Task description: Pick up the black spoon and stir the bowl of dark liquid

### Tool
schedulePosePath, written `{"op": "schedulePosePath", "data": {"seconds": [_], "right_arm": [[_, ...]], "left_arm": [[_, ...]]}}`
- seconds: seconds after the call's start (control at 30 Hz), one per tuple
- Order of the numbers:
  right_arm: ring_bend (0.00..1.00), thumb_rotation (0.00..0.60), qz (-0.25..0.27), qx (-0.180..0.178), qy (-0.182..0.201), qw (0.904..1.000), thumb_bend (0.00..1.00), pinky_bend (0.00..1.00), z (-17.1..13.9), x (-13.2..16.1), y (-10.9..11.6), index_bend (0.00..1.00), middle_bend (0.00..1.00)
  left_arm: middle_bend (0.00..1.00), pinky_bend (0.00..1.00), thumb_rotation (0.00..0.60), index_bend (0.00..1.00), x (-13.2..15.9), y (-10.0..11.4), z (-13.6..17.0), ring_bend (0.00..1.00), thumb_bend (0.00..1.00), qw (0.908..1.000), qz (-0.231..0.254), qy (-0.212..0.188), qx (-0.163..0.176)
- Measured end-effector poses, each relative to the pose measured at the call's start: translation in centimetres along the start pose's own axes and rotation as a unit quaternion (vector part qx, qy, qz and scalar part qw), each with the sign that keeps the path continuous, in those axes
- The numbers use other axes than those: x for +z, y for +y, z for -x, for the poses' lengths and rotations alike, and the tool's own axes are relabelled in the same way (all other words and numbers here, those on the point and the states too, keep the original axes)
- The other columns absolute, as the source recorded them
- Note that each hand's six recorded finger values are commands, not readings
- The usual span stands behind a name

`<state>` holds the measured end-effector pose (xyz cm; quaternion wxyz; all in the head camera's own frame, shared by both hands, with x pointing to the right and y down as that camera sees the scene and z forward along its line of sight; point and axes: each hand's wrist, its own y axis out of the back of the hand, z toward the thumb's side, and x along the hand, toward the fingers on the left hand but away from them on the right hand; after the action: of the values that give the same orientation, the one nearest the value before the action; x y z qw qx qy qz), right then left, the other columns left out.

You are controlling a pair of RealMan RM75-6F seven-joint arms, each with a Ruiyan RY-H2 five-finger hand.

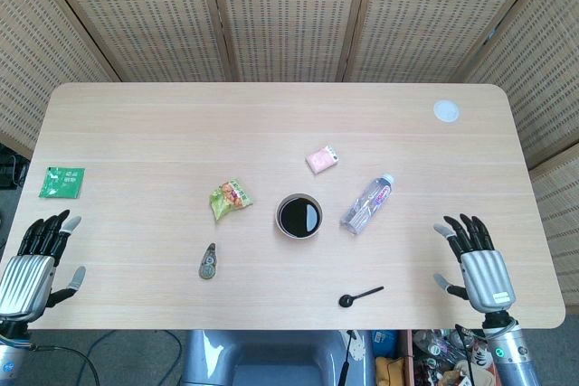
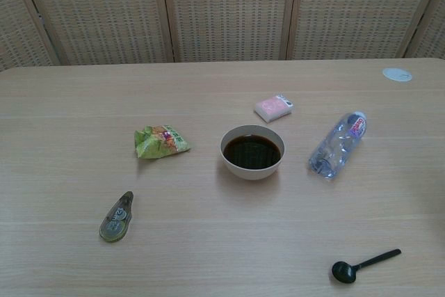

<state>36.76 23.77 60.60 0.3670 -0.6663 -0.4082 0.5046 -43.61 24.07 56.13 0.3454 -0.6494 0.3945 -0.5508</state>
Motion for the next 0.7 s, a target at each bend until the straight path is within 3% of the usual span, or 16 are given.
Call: {"op": "schedulePosePath", "data": {"seconds": [0.33, 0.7], "right_arm": [[0.45, 0.600, 0.000, 0.051, 0.060, 0.9969, 0.31, 0.52, 1.5, 2.8, -0.3, 0.37, 0.48], [0.64, 0.600, -0.017, 0.114, 0.143, 0.9829, 0.31, 0.73, 3.4, 6.9, -1.1, 0.41, 0.63]], "left_arm": [[0.00, 0.00, 0.600, 0.00, 0.7, 0.6, -0.9, 0.00, 0.41, 0.9998, -0.010, -0.016, 0.008], [0.00, 0.00, 0.600, 0.00, 1.7, 1.8, -2.2, 0.00, 0.41, 0.9989, -0.026, -0.033, 0.022]]}}
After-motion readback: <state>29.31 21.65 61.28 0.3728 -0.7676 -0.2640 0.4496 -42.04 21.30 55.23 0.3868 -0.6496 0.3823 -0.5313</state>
